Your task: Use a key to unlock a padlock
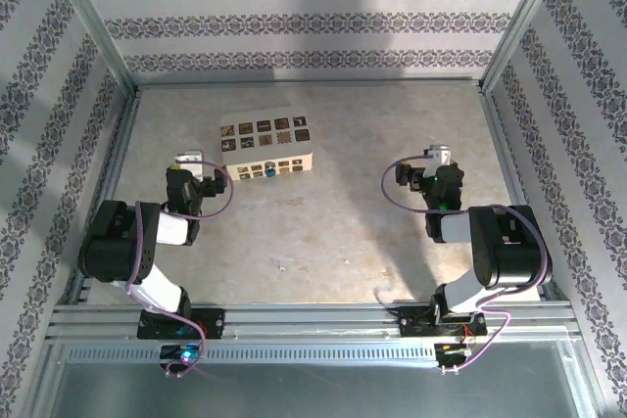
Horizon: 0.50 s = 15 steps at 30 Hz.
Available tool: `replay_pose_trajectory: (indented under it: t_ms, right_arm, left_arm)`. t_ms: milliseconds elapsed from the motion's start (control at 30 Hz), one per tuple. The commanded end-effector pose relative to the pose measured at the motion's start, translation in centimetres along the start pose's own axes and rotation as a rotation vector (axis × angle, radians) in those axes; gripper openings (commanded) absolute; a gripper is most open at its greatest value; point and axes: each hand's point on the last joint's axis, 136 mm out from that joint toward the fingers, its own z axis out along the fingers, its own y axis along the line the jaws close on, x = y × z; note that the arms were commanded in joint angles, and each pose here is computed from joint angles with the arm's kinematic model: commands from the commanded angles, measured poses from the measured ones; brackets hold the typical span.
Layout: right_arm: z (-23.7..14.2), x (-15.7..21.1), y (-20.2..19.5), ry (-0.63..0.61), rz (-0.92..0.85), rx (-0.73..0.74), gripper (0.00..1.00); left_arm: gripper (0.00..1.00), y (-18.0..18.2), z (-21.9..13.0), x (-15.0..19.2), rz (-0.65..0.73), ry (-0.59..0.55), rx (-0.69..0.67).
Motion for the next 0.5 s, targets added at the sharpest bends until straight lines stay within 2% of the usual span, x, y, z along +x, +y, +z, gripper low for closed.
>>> replay_pose_trajectory:
  t_ms: [0,467]
  right_arm:
    - [0.01,-1.25,-0.04,-0.033,-0.003,-0.006,0.99]
    - [0.01,-1.27,-0.03,-0.033,-0.002,-0.007,0.99]
  left_arm:
    - [0.99,-0.36,0.17,-0.51,0.011,-0.002,0.022]
    - [0.99,-0.35,0.17,-0.55,0.011,-0.004,0.023]
